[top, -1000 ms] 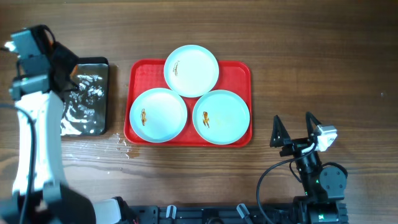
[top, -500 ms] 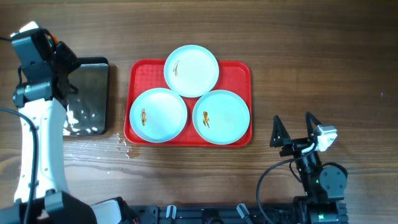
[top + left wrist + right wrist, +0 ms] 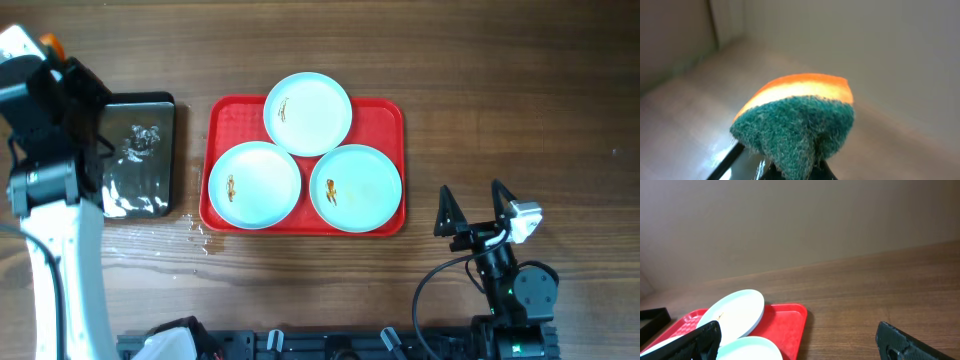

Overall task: Clean dirty plates on tray and stack at the side
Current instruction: 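Carry the sponge with the left gripper over the lower-left plate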

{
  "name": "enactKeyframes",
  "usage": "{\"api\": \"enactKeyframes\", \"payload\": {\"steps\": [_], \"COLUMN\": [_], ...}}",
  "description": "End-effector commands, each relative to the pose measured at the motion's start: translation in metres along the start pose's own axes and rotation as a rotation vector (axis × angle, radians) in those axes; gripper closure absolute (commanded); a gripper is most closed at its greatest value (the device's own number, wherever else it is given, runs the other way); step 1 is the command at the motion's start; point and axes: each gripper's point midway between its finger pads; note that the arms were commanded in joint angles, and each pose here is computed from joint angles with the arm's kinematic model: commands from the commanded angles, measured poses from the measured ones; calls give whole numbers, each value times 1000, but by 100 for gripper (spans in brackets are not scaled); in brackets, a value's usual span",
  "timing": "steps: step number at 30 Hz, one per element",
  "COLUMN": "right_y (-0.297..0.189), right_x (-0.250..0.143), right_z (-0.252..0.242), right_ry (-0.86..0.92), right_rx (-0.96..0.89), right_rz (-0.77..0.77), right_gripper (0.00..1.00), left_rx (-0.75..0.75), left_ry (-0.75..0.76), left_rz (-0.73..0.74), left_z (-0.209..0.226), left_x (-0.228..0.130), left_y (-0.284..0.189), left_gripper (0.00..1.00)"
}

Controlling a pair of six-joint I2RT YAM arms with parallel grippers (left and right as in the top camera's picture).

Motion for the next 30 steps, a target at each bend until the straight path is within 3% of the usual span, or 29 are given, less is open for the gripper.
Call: {"api": "enactKeyframes", "payload": {"steps": [1, 3, 4, 7, 9, 11, 13, 15, 16, 17, 19, 22, 23, 24, 27, 30], "right_y": [0, 0, 0, 0, 0, 0, 0, 0, 0, 0, 0, 0, 0, 0, 0, 0], "right_x": [2, 2, 2, 2, 2, 2, 2, 2, 2, 2, 2, 2, 2, 2, 2, 2], "right_z": [-3, -3, -3, -3, -3, -3, -3, -3, -3, -3, -3, -3, -3, -3, -3, -3], "right_ry": [-18, -18, -18, -18, -18, -18, -18, -18, -18, -18, -18, -18, -18, -18, -18, -18], "right_rx": [-14, -14, -14, -14, -14, -14, -14, -14, -14, -14, -14, -14, -14, -14, -14, -14], "right_rz": [-7, -7, -7, -7, -7, -7, -7, -7, -7, -7, -7, -7, -7, -7, -7, -7], "right_gripper": [0, 0, 0, 0, 0, 0, 0, 0, 0, 0, 0, 0, 0, 0, 0, 0], "left_rx": [309, 368, 349, 253, 95, -41, 28, 170, 264, 290, 252, 29, -130, -226, -354, -310], "left_ry": [67, 80, 73, 36, -8, -26, -11, 14, 35, 40, 42, 13, -2, 1, 35, 5], "left_rz": [328, 401, 367, 185, 1, -100, -43, 151, 317, 374, 350, 80, -18, -56, 24, 356], "left_z": [84, 101, 95, 63, 27, 1, 17, 56, 83, 90, 76, 10, -24, -43, -68, -67], "left_x": [-110, -130, -117, -51, 7, 37, 19, -46, -95, -111, -103, -13, 14, 24, 1, -82], "left_y": [66, 71, 67, 39, 1, -30, -19, 23, 44, 50, 47, -10, -48, -71, -103, -93], "left_gripper": [96, 96, 96, 96, 96, 96, 96, 96, 96, 96, 96, 96, 96, 96, 96, 96]}}
Point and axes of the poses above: each gripper's point midway between its finger pads, its own y axis out along the fingers, its own z axis along the line the jaws close on, x = y × z, and after that the axes turned 12 degrees about -y, right-handed
